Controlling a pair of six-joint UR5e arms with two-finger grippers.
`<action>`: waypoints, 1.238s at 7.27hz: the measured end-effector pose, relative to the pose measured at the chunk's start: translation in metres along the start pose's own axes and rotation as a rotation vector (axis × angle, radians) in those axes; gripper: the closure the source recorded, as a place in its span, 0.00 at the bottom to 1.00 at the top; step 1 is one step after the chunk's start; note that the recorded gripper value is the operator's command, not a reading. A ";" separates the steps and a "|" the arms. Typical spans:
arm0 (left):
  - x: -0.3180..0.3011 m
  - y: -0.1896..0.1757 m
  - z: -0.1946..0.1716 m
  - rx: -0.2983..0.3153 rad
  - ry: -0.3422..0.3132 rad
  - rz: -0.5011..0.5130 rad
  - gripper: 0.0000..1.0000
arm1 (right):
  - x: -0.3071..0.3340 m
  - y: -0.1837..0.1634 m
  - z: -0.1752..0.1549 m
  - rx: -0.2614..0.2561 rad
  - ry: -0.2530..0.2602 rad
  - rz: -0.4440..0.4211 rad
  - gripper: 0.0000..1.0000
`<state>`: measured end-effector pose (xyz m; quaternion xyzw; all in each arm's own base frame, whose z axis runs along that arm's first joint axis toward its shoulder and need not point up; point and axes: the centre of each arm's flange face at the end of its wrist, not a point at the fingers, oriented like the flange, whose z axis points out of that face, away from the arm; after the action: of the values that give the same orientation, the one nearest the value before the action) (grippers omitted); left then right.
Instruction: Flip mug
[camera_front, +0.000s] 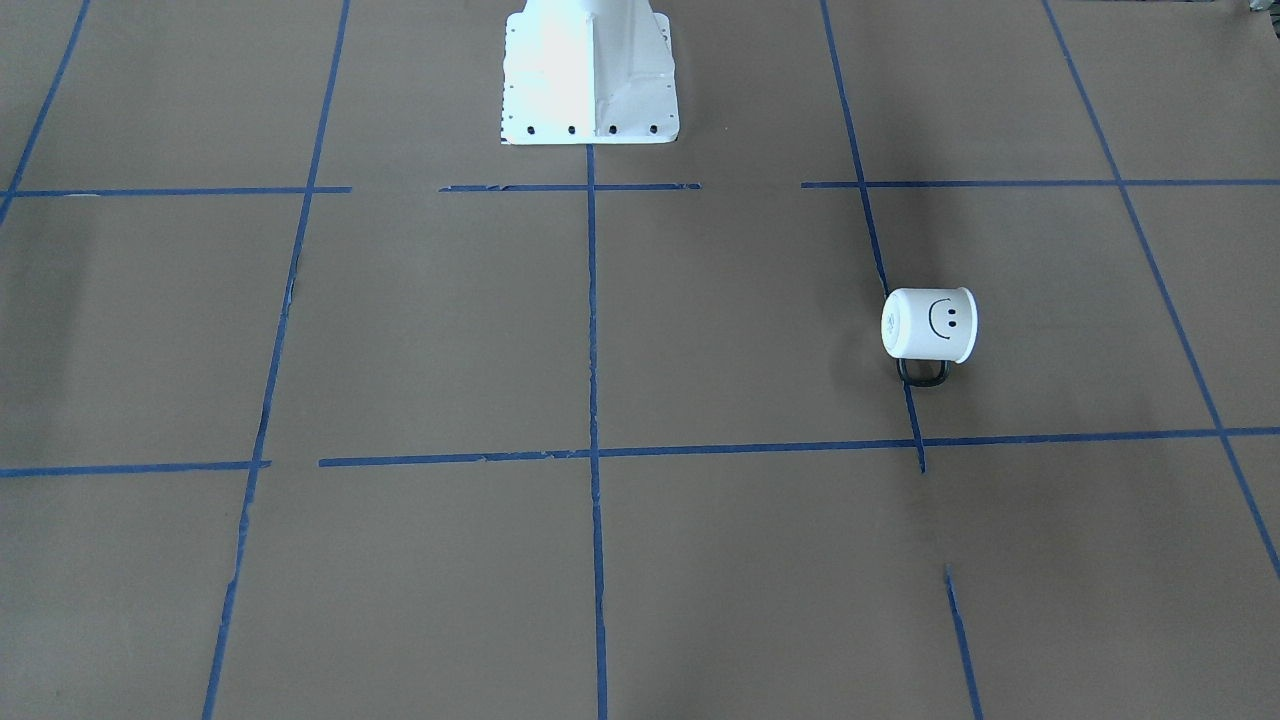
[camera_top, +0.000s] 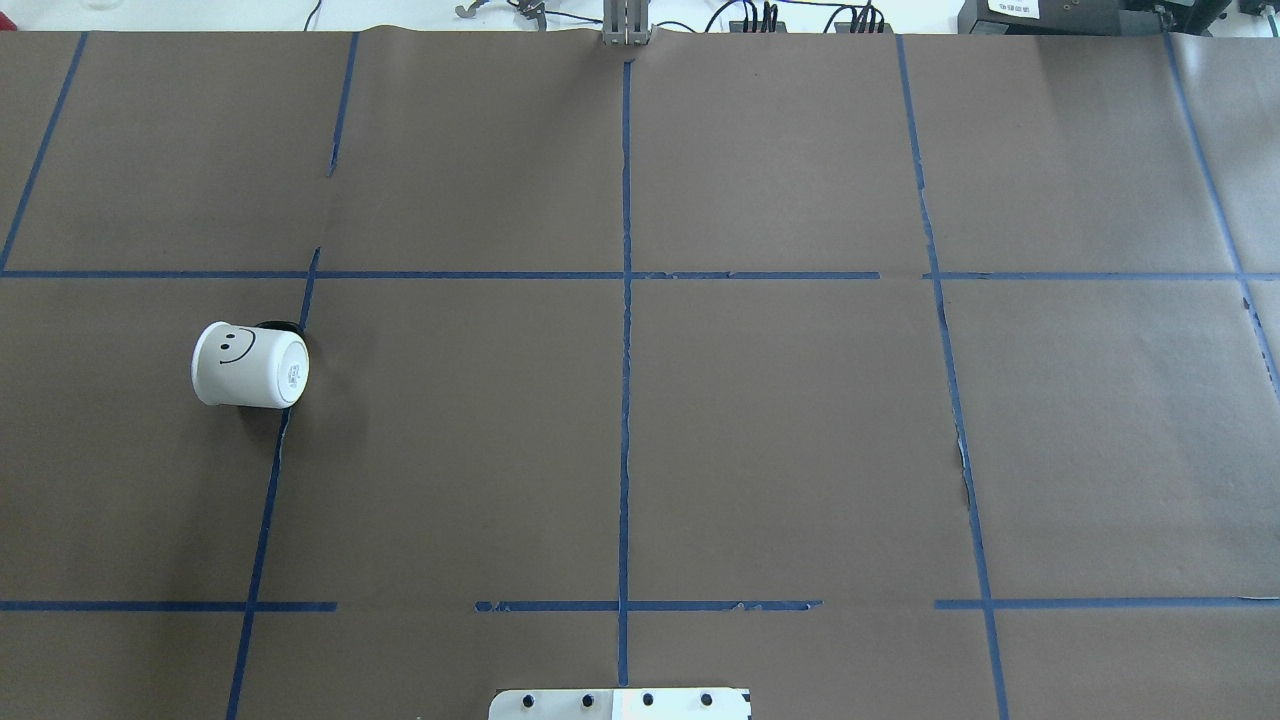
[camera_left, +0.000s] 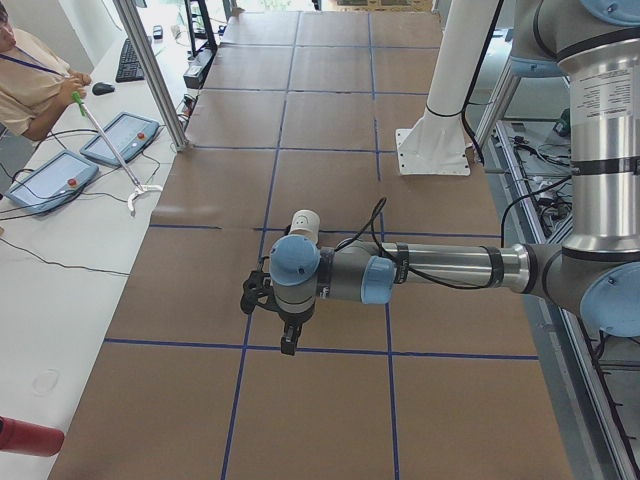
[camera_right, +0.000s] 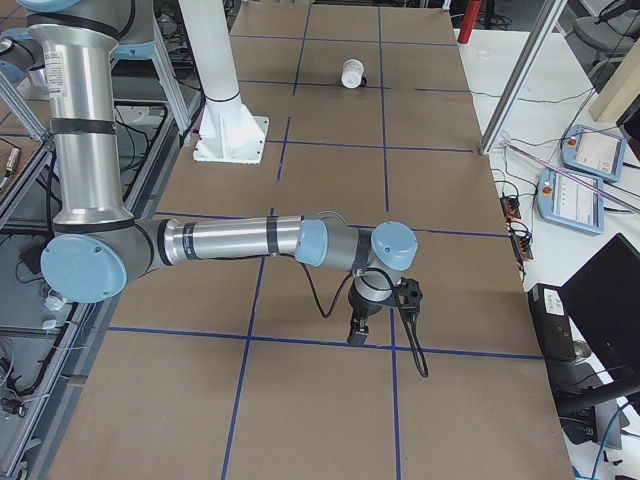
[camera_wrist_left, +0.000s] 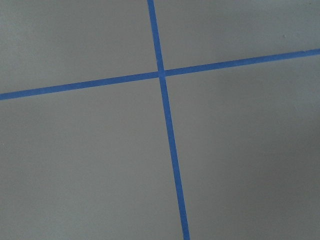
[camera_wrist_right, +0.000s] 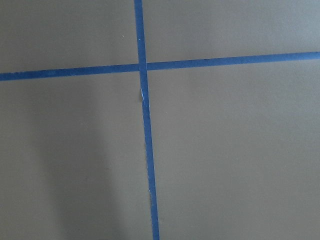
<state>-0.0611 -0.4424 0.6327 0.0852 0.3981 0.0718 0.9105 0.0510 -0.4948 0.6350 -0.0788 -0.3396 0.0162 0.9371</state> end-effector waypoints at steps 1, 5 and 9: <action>0.004 -0.005 -0.003 0.056 -0.002 0.057 0.00 | 0.000 0.000 0.000 0.000 0.000 0.000 0.00; 0.043 -0.030 -0.005 0.205 0.033 -0.086 0.00 | 0.000 0.000 0.000 0.000 0.000 0.000 0.00; 0.121 -0.045 0.082 0.410 0.055 -0.340 0.00 | 0.000 0.000 0.000 0.000 0.000 0.000 0.00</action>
<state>0.0836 -0.4701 0.5922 0.1976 0.4378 -0.1622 0.8620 0.0510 -0.4946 0.6352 -0.0790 -0.3396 0.0163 0.9371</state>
